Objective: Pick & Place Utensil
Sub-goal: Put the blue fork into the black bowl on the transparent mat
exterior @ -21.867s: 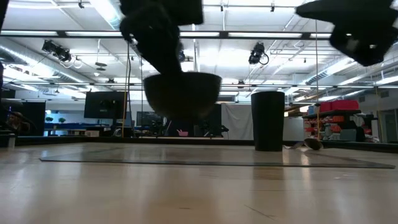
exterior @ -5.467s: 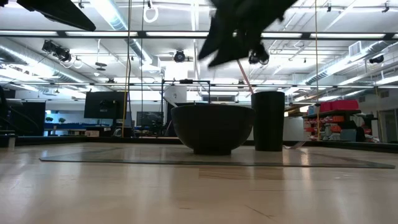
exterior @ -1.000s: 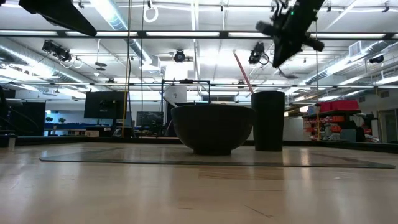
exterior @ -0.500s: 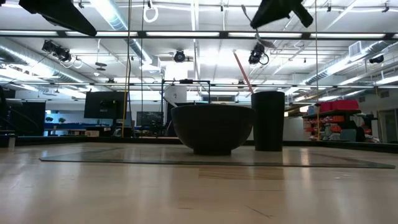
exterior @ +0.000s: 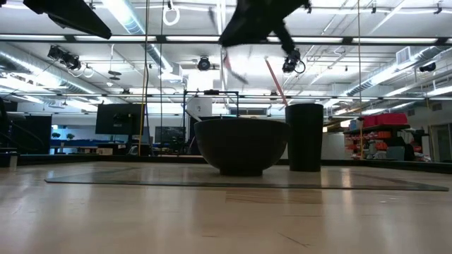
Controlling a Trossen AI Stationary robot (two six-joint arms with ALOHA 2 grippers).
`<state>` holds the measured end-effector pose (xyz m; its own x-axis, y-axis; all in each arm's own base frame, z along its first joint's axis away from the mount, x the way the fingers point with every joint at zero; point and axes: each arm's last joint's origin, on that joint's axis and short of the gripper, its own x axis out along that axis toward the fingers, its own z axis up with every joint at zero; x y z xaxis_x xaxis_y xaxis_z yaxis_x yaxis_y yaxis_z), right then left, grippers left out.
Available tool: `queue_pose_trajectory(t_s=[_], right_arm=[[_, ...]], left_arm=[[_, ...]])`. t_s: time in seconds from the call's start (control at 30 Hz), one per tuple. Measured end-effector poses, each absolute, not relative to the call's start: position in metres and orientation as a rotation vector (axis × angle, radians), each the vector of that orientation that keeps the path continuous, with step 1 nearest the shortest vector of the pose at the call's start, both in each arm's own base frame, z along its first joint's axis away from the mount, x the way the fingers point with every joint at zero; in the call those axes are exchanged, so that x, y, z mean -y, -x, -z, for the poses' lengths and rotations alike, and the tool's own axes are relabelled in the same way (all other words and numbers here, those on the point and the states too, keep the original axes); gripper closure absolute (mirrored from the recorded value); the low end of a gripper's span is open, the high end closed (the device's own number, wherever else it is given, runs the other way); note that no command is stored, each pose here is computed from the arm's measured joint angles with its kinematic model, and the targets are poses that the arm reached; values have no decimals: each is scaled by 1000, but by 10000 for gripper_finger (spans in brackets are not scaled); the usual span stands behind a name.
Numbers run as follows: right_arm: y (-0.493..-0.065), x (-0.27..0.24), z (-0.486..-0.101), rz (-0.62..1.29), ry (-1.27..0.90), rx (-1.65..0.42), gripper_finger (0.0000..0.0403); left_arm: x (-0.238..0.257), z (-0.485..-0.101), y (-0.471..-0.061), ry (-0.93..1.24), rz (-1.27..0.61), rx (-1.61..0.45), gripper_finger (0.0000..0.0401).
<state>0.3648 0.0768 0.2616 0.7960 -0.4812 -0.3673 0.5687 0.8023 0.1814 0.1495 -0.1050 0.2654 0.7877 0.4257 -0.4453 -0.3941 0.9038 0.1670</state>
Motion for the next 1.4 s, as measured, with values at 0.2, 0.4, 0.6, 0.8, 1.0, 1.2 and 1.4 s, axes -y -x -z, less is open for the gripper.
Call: queue_pose_trajectory(t_s=[0.2,0.4,0.6,0.8,1.0,1.2,1.4], right_arm=[[-393,-86,-249,579,-238,-459,387],[-390,-84,-229,675,-256,-524,387],[-379,-74,-202,768,-364,-529,388],[-377,-67,-186,777,-434,-458,388],[-377,-68,-178,737,-435,-481,388],[-378,-68,-180,729,-428,-466,391],[-379,-71,-184,725,-424,-472,400]], left_arm=[[105,-265,-149,-71,-440,-497,296],[105,-265,-149,-73,-438,-499,296],[105,-265,-149,-73,-438,-499,296],[105,-266,-150,-70,-437,-497,296],[105,-266,-150,-73,-444,-490,296],[105,-266,-150,-75,-450,-484,296],[105,-266,-150,-76,-451,-484,296]])
